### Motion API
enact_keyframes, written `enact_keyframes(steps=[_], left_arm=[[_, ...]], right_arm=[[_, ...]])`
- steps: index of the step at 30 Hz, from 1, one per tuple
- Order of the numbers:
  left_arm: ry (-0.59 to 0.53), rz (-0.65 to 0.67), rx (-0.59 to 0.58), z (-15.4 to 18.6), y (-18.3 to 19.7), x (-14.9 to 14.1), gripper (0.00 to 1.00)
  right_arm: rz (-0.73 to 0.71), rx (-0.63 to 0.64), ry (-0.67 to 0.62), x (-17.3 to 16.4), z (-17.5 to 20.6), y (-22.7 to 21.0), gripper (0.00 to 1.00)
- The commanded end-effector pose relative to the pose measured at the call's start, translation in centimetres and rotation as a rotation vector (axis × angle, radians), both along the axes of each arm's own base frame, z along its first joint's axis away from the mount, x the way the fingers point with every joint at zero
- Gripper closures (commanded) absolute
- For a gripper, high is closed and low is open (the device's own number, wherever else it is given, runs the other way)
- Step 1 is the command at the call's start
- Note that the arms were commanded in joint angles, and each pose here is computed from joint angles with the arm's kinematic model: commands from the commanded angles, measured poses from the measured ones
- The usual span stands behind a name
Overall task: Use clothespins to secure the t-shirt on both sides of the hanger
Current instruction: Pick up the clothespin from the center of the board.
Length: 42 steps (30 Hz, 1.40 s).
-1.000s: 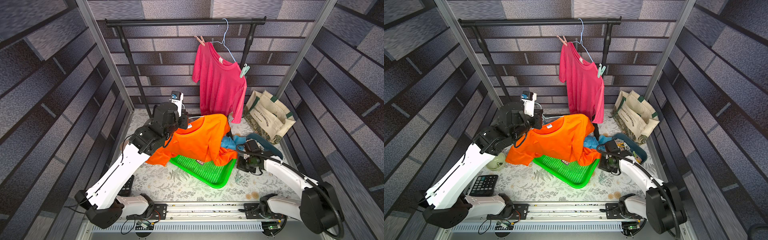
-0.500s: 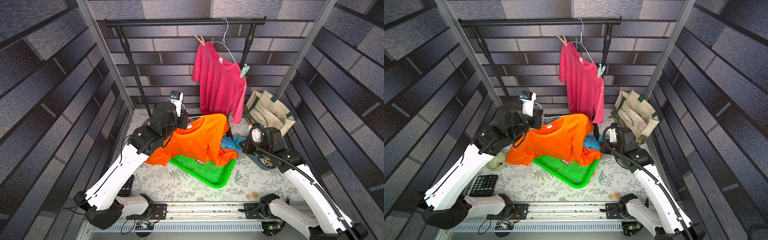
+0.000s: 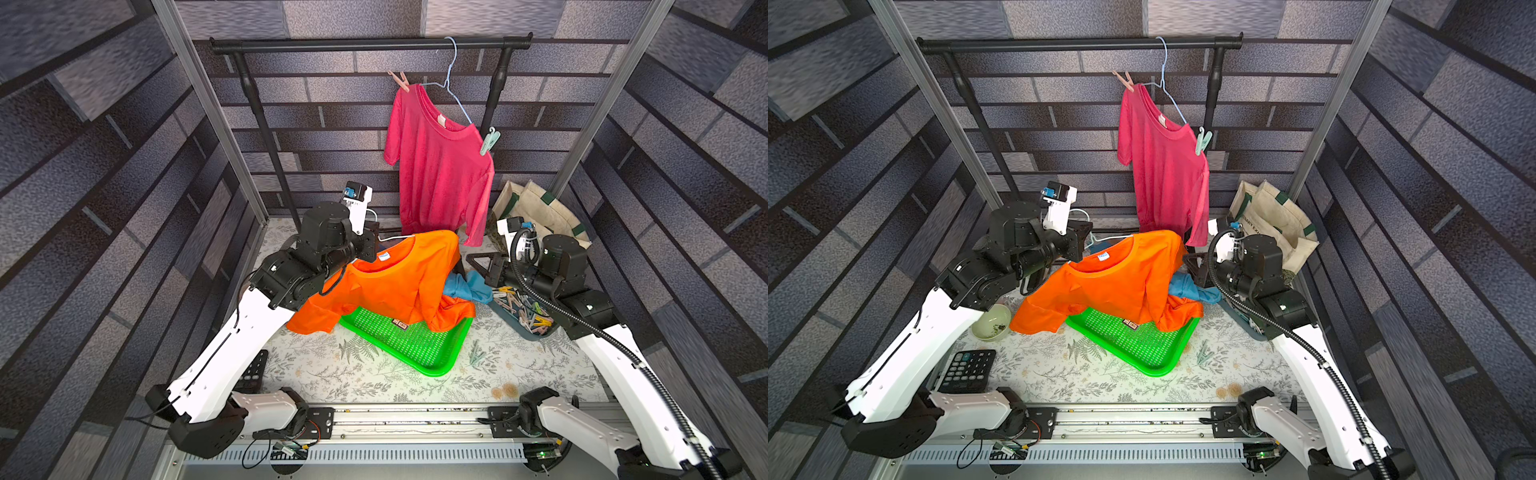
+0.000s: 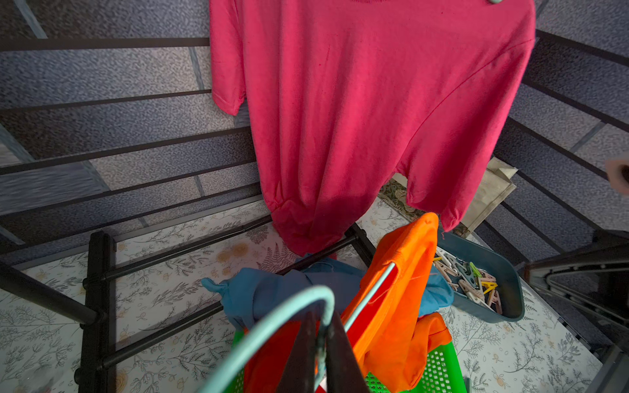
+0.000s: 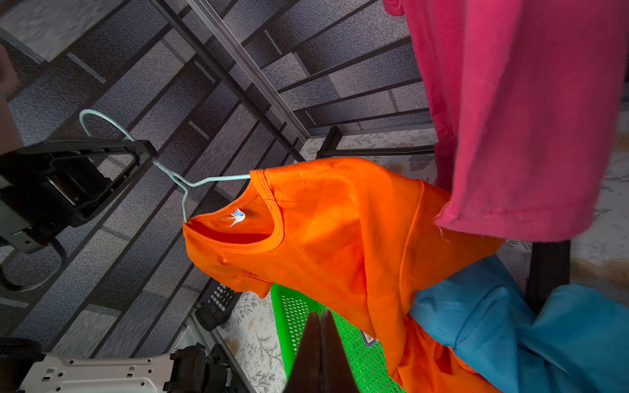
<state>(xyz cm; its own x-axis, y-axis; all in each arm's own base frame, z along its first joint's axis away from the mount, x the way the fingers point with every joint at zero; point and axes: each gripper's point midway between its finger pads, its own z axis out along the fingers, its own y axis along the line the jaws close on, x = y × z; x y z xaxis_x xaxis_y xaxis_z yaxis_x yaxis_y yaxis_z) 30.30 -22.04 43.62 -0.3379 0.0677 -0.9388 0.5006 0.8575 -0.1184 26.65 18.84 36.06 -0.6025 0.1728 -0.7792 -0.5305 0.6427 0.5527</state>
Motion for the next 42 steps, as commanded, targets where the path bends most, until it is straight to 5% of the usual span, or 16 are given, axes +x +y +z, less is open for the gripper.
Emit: enact_keyframes(steps=[1,6,10,13,16,22,27,42], left_arm=[[-0.033,-0.032,0.003,1.4,0.0,-1.1,0.89],[-0.041,-0.002,0.012,1.1,0.6,-1.0,0.89],[-0.049,0.012,0.014,1.2,0.9,-0.7,0.88],[-0.053,0.013,0.018,1.2,0.9,-0.6,0.88],[-0.045,0.010,0.029,0.9,0.8,-0.5,0.88],[-0.030,0.010,0.029,0.2,0.8,-0.7,0.86],[-0.032,0.016,0.029,0.1,1.0,-0.6,0.85],[-0.007,0.014,0.042,-1.1,0.6,0.0,0.81]], right_arm=[[-0.045,-0.015,0.003,0.5,0.8,-0.6,1.00],[-0.333,-0.254,0.252,-1.0,-7.6,-6.7,0.97],[-0.435,-0.370,0.502,-5.2,-16.1,-9.7,0.72],[-0.384,-0.362,0.696,-8.2,-21.1,-9.0,0.43],[-0.339,-0.316,0.870,-10.2,-25.6,-7.7,0.37],[-0.356,-0.269,0.975,-10.4,-30.0,-7.0,0.29],[-0.368,-0.296,1.020,-9.7,-32.3,-6.8,0.29],[-0.463,-0.555,1.024,-8.4,-35.6,-10.0,0.52]])
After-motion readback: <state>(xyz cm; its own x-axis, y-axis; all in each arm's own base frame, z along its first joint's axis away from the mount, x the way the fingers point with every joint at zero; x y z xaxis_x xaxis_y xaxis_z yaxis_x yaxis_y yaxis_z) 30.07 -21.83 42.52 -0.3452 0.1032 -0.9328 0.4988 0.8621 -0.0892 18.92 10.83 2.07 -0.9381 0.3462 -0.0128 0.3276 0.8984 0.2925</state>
